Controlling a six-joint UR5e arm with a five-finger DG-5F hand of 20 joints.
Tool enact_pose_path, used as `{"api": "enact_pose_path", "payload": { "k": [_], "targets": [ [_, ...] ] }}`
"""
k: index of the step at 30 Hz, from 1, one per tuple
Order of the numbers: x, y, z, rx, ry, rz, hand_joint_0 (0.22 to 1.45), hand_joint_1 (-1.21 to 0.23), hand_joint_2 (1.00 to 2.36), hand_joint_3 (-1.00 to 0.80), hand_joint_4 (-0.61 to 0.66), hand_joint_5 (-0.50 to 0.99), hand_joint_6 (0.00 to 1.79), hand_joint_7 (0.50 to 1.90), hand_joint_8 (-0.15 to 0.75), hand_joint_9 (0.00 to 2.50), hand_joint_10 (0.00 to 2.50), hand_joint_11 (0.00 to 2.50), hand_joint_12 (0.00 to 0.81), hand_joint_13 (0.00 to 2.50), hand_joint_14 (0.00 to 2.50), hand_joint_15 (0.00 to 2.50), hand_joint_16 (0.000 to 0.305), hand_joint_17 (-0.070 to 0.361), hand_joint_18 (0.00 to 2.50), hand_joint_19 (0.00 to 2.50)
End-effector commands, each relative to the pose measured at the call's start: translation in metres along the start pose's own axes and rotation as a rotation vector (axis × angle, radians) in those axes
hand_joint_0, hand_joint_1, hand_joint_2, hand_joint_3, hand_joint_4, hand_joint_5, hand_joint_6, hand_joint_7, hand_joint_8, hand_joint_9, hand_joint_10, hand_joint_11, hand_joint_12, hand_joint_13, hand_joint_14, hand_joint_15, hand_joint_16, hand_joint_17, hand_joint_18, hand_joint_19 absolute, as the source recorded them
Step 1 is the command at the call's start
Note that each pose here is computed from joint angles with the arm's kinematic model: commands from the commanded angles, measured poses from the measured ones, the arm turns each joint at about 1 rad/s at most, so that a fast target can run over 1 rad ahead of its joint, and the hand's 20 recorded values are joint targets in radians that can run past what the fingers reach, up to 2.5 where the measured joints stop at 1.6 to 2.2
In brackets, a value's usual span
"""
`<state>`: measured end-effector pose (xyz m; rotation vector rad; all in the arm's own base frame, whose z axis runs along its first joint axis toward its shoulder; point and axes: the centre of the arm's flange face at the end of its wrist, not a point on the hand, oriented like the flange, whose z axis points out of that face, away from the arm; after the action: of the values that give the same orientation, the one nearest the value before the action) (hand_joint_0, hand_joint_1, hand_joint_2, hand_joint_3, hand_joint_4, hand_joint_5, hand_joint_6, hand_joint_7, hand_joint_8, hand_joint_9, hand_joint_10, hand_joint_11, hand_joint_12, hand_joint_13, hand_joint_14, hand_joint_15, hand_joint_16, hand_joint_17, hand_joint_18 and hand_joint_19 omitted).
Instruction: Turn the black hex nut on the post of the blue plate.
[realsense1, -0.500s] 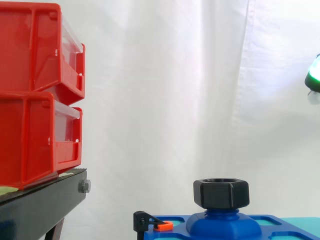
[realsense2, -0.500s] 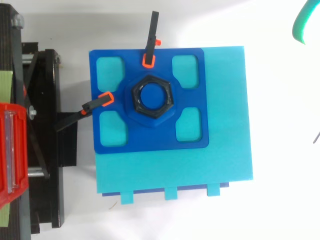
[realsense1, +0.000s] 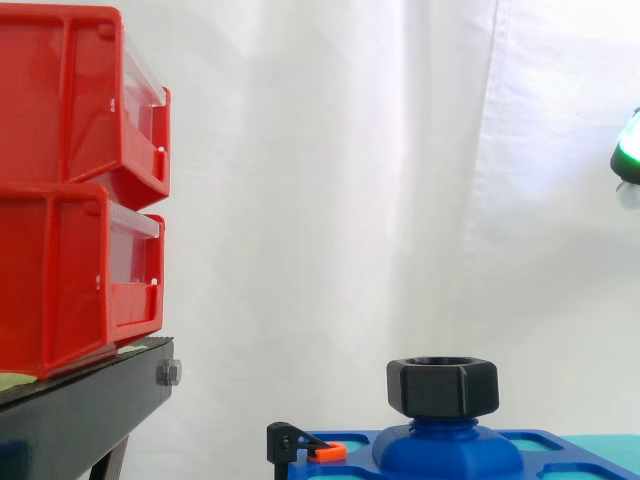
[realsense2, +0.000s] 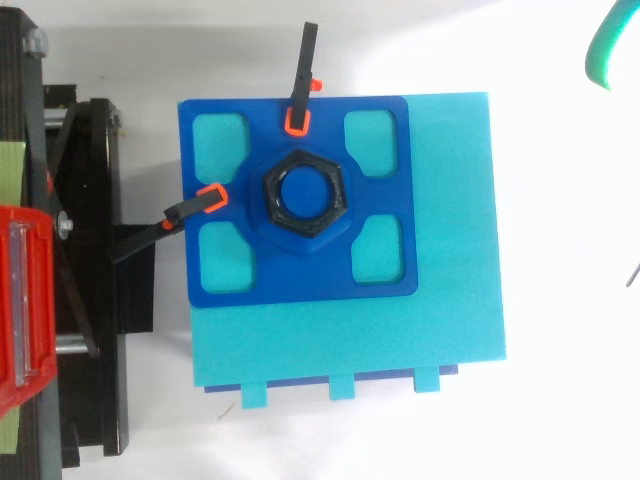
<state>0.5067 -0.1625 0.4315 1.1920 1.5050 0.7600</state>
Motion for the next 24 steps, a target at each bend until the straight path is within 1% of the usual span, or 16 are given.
{"api": "enact_pose_path", "payload": {
  "k": [1,3,4,6,7,8,10,12,13,15,16,19,21,22,23,24],
  "targets": [
    [0.008,0.003,0.002,-0.018,0.040,-0.009,0.44,-0.48,1.00,-0.50,0.15,-0.23,0.50,0.76,0.243,0.33,0.00,0.00,0.380,0.30,0.00,0.00,0.063,0.142,0.07,0.00],
    [0.010,0.005,0.003,-0.028,0.044,-0.017,0.44,-0.48,1.00,-0.50,0.15,-0.23,0.50,0.76,0.243,0.33,0.00,0.00,0.379,0.30,0.00,0.00,0.063,0.141,0.08,0.00],
    [0.015,0.005,0.011,-0.041,0.035,-0.026,0.44,-0.48,1.00,-0.50,0.15,-0.23,0.50,0.76,0.243,0.33,0.00,0.00,0.378,0.31,0.00,0.00,0.062,0.141,0.08,0.00],
    [0.019,0.001,0.021,-0.044,0.024,-0.030,0.44,-0.48,1.00,-0.50,0.16,-0.23,0.50,0.76,0.243,0.34,0.00,0.00,0.376,0.31,0.00,0.00,0.062,0.139,0.09,0.00],
    [0.020,0.001,0.024,-0.051,0.015,-0.031,0.45,-0.48,1.00,-0.50,0.16,-0.23,0.50,0.76,0.244,0.34,0.00,0.00,0.376,0.31,0.00,0.00,0.061,0.138,0.10,0.00],
    [0.024,0.004,0.031,-0.071,0.001,-0.036,0.45,-0.48,1.00,-0.50,0.16,-0.23,0.50,0.76,0.245,0.34,0.00,0.00,0.376,0.32,0.00,0.00,0.061,0.138,0.10,0.00],
    [0.029,0.002,0.039,-0.081,-0.008,-0.041,0.45,-0.48,1.00,-0.50,0.16,-0.23,0.50,0.76,0.244,0.34,0.00,0.00,0.376,0.32,0.00,0.00,0.061,0.138,0.10,0.00],
    [0.036,0.007,0.059,-0.105,-0.018,-0.055,0.45,-0.48,1.00,-0.50,0.16,-0.23,0.50,0.76,0.244,0.35,0.00,0.00,0.375,0.32,0.00,0.00,0.061,0.137,0.11,0.00],
    [0.041,0.009,0.070,-0.105,-0.016,-0.072,0.45,-0.48,1.00,-0.50,0.16,-0.23,0.50,0.76,0.245,0.35,0.00,0.00,0.375,0.32,0.00,0.00,0.061,0.137,0.11,0.00],
    [0.041,0.018,0.078,-0.113,-0.015,-0.087,0.45,-0.48,1.00,-0.50,0.16,-0.22,0.50,0.76,0.245,0.35,0.00,0.00,0.375,0.32,0.00,0.00,0.061,0.136,0.12,0.00],
    [0.043,0.024,0.087,-0.104,-0.009,-0.108,0.45,-0.48,1.00,-0.50,0.16,-0.22,0.50,0.76,0.245,0.35,0.00,0.00,0.375,0.32,0.00,0.00,0.060,0.136,0.12,0.00],
    [0.046,0.034,0.097,-0.082,0.006,-0.139,0.45,-0.48,1.00,-0.50,0.16,-0.22,0.50,0.76,0.245,0.35,0.00,0.00,0.376,0.32,0.00,0.00,0.060,0.135,0.12,0.00],
    [0.054,0.041,0.115,-0.055,0.033,-0.182,0.45,-0.48,1.00,-0.50,0.16,-0.22,0.50,0.76,0.247,0.35,0.00,0.00,0.377,0.32,0.00,0.00,0.060,0.135,0.11,0.00],
    [0.055,0.044,0.118,-0.059,0.034,-0.187,0.45,-0.48,1.00,-0.50,0.16,-0.22,0.50,0.76,0.248,0.35,0.00,0.00,0.377,0.31,0.00,0.00,0.060,0.135,0.11,0.00],
    [0.058,0.049,0.130,-0.069,0.034,-0.196,0.45,-0.48,1.00,-0.50,0.16,-0.22,0.50,0.76,0.248,0.35,0.00,0.00,0.377,0.31,0.00,0.00,0.060,0.134,0.11,0.00],
    [0.060,0.050,0.133,-0.068,0.036,-0.198,0.45,-0.48,1.00,-0.50,0.16,-0.22,0.50,0.76,0.248,0.35,0.00,0.00,0.377,0.31,0.00,0.00,0.060,0.134,0.11,0.00]
  ]
}}
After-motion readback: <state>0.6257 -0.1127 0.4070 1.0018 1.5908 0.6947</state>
